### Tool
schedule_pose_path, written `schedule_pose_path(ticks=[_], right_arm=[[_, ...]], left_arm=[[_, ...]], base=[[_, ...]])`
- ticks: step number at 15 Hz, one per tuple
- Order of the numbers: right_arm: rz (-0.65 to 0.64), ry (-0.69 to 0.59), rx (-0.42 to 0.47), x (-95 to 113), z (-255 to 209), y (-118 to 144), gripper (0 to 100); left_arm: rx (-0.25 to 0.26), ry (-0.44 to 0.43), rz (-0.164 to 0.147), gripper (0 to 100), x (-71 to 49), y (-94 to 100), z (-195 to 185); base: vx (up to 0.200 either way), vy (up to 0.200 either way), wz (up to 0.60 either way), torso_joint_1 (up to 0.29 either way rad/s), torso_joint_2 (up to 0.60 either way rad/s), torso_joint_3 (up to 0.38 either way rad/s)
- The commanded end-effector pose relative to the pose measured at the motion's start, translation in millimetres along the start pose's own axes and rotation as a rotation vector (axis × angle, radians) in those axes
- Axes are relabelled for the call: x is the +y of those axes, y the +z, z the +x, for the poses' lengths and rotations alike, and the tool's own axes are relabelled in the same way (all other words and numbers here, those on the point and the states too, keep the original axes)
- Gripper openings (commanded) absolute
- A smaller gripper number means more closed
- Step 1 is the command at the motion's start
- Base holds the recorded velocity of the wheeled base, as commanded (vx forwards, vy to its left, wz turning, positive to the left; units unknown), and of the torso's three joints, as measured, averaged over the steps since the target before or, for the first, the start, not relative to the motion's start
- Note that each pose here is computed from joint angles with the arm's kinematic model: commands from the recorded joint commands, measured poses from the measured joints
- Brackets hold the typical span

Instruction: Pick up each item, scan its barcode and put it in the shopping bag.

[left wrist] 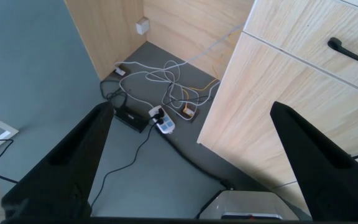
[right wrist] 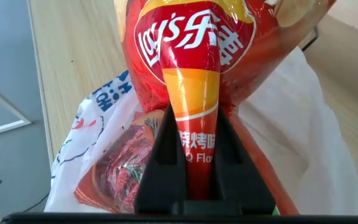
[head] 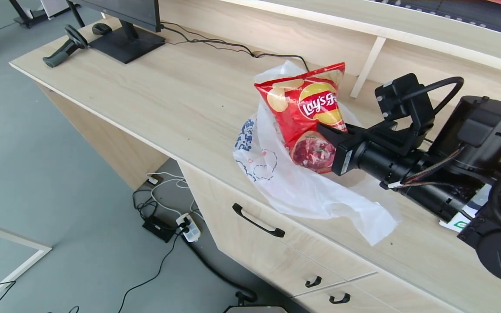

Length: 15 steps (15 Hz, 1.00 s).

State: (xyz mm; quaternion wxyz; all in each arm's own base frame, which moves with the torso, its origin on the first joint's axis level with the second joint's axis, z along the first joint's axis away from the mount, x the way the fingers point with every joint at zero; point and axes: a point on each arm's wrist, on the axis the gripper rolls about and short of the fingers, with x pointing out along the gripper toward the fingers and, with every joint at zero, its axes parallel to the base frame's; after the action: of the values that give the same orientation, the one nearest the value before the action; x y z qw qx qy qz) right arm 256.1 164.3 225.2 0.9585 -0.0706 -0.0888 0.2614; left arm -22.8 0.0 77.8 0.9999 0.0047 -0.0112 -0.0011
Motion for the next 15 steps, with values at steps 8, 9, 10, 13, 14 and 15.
schedule_pose_path(ticks=[8, 9, 10, 13, 14, 15], right_arm=[[0.010, 0.024, 0.051, 13, -1, -16, 0], [0.011, 0.024, 0.066, 14, -4, -20, 100], [0.011, 0.025, 0.071, 14, -5, -21, 100], [0.017, 0.035, 0.041, 17, -1, -14, 100], [0.022, 0.053, 0.021, 23, -1, -9, 100], [0.025, 0.066, -0.008, 28, -5, -7, 100]], left_arm=[[0.001, 0.001, 0.000, 100, 0.0, 0.0, 0], [0.001, 0.001, 0.000, 100, 0.0, 0.0, 0], [0.001, 0.001, 0.000, 100, 0.0, 0.0, 0], [0.001, 0.001, 0.001, 100, 0.0, 0.0, 0], [0.001, 0.001, 0.000, 100, 0.0, 0.0, 0], [0.001, 0.001, 0.000, 100, 0.0, 0.0, 0]], base=[[0.000, 0.000, 0.00, 0.000, 0.00, 0.000], [0.000, 0.000, 0.00, 0.000, 0.00, 0.000], [0.000, 0.000, 0.00, 0.000, 0.00, 0.000], [0.000, 0.000, 0.00, 0.000, 0.00, 0.000], [0.000, 0.000, 0.00, 0.000, 0.00, 0.000], [0.000, 0.000, 0.00, 0.000, 0.00, 0.000]])
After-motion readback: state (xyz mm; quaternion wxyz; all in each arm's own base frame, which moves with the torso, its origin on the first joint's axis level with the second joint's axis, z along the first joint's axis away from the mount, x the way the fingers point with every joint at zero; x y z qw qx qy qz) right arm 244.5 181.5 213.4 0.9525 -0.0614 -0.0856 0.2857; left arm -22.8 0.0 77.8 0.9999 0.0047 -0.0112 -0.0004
